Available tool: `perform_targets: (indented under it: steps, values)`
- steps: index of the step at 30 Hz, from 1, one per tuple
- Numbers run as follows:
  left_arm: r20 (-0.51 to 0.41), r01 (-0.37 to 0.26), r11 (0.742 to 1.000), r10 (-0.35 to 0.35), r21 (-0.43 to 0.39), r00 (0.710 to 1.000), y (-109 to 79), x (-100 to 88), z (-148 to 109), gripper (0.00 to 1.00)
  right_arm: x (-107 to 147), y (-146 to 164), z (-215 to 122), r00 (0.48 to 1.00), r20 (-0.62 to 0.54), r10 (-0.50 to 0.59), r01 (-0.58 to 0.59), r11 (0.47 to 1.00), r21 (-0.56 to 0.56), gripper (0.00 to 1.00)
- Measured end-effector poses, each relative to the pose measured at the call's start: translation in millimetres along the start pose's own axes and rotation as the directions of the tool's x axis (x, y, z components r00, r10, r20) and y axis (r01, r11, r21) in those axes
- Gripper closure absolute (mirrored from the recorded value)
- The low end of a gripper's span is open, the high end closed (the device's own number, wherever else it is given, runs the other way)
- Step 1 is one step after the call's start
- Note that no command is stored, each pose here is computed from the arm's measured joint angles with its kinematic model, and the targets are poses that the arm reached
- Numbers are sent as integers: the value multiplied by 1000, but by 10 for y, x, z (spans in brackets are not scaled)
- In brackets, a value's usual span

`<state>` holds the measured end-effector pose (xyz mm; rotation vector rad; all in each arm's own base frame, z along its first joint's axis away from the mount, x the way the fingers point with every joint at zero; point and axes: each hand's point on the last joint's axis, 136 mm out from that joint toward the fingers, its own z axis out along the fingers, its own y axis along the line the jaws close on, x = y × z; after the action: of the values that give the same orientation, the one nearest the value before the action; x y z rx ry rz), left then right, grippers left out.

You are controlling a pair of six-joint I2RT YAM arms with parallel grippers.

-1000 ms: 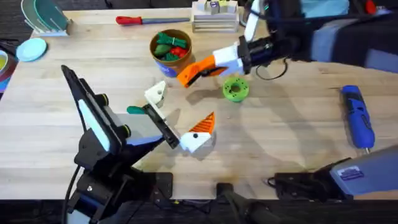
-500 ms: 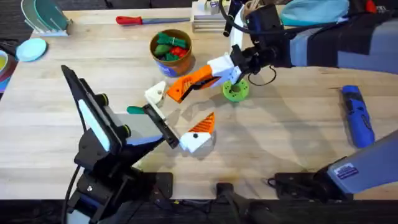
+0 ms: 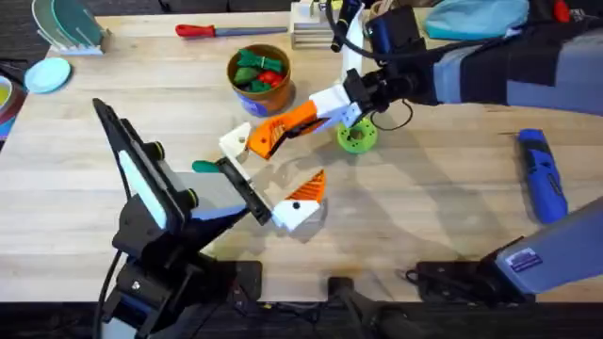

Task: Pick up the gripper from the table and insert it into the empty holder that is missing its gripper. Then pick up a screw, insert it into the mounting hole, and use the screwdriver to tighten it. Finally, clean up the table by picking up the vegetable and placing it into the bucket.

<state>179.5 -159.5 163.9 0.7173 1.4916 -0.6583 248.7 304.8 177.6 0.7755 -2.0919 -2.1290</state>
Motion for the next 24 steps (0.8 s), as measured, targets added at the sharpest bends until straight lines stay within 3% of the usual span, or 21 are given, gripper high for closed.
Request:
perform_targets:
  steps: [10, 24]
  values:
    - [-2, 1, 999, -1, -32, 1000, 56, 4, -1, 8, -104, 8, 96, 998, 4, -62, 62, 998, 28, 993]
    - [-3, 21, 998, -21, -57, 1000, 98, 9, -3, 8, -190, -109, 139, 999, 43, 12, -16, 996, 93, 993]
